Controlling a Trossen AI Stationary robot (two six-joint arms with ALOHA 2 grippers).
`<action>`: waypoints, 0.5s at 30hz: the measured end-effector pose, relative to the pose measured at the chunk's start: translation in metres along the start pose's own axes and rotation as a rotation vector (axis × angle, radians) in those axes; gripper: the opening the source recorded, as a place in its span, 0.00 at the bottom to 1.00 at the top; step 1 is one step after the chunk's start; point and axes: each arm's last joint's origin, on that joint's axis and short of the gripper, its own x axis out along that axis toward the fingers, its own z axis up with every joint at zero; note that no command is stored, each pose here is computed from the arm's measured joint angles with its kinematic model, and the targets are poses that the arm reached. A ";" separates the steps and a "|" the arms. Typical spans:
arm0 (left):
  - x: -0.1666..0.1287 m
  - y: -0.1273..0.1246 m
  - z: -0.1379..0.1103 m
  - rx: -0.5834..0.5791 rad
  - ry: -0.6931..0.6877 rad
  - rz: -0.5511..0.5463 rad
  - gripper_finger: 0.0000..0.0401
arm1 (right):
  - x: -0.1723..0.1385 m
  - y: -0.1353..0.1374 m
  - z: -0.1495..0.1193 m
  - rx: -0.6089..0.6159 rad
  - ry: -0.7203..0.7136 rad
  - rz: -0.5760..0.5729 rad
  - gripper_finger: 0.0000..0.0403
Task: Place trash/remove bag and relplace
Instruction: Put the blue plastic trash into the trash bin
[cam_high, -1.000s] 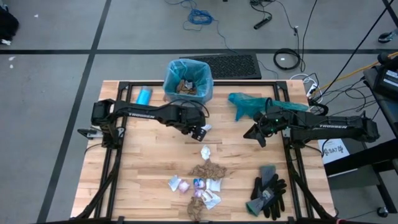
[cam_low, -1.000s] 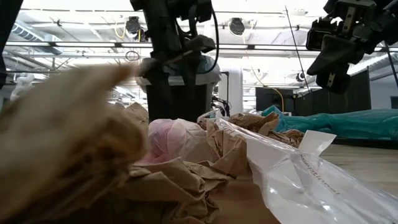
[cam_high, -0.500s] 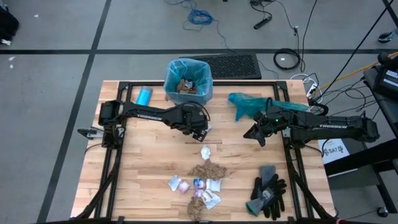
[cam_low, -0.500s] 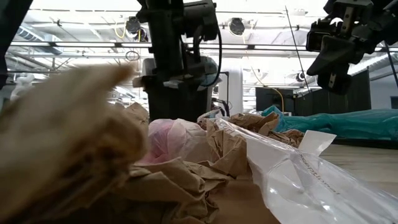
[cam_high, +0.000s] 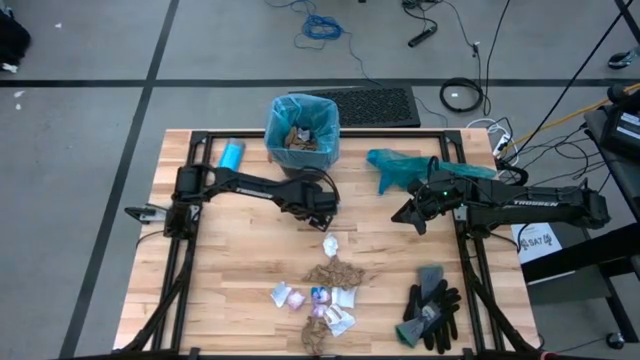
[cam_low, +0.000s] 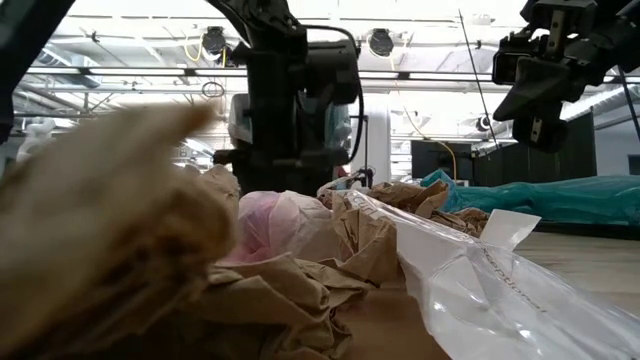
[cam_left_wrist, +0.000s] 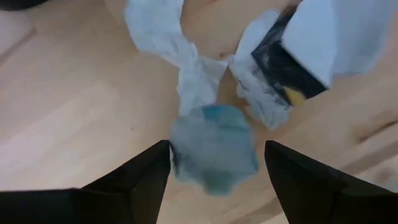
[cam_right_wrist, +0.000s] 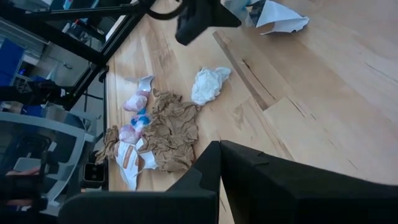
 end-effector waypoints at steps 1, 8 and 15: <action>0.004 -0.001 -0.001 0.001 0.005 0.007 0.63 | 0.000 0.000 0.000 0.000 0.000 0.000 0.00; 0.010 -0.003 -0.003 0.005 0.057 -0.016 0.33 | 0.000 0.000 0.000 0.000 0.000 0.000 0.00; -0.008 -0.017 -0.014 0.052 0.150 -0.137 0.05 | 0.000 0.000 0.000 -0.007 -0.001 0.000 0.00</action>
